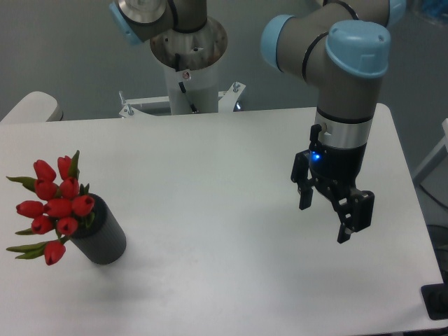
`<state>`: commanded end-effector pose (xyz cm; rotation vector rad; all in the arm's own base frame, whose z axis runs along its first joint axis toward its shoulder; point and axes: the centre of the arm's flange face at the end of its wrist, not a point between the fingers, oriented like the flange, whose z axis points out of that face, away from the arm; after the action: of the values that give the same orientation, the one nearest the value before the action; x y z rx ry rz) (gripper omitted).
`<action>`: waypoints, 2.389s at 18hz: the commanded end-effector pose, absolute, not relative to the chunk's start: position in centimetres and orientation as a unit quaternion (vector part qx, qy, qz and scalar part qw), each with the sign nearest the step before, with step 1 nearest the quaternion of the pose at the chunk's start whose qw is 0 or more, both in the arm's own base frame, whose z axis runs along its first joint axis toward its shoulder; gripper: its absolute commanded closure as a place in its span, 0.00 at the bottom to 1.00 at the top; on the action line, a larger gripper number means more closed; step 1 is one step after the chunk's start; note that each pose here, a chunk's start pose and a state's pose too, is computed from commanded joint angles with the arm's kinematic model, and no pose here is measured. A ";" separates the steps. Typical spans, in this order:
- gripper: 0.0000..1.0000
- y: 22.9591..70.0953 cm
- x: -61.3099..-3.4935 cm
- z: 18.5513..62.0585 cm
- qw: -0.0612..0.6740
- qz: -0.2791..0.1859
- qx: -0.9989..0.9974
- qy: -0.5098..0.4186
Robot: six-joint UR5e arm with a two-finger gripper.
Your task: Pick up the flowers from the vase
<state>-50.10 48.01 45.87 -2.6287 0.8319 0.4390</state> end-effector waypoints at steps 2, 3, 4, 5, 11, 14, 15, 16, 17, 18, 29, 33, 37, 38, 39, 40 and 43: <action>0.00 48.0 -49.8 45.6 0.174 0.155 -0.927 0.294; 0.00 47.9 -49.7 45.5 0.175 0.151 -0.929 0.290; 0.00 48.1 -49.5 45.6 0.175 0.150 -0.929 0.288; 0.00 48.5 -49.1 45.4 0.175 0.148 -0.928 0.292; 0.00 50.6 -45.1 43.9 0.189 0.117 -0.944 0.245; 0.00 52.5 -41.6 43.0 0.200 0.101 -0.950 0.220; 0.00 53.3 -40.3 42.6 0.203 0.093 -0.952 0.209; 0.00 54.0 -39.1 42.2 0.205 0.088 -0.954 0.199; 0.00 54.5 -38.0 42.1 0.210 0.085 -0.955 0.191; 0.00 54.9 -37.2 41.7 0.214 0.080 -0.956 0.182; 0.00 52.5 -29.5 37.4 0.338 -0.141 -0.928 0.073; 0.00 52.1 -28.0 36.8 0.363 -0.178 -0.912 0.074; 0.00 51.3 -25.7 36.2 0.377 -0.184 -0.903 0.086; 0.00 50.9 -25.1 36.0 0.381 -0.178 -0.903 0.091; 0.00 51.0 -24.2 35.6 0.386 -0.173 -0.901 0.101; 0.00 51.6 -23.2 35.3 0.390 -0.168 -0.898 0.115; 0.00 52.6 -22.1 34.6 0.397 -0.160 -0.893 0.142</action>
<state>-22.06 52.58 34.62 -2.2616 0.3609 -0.4042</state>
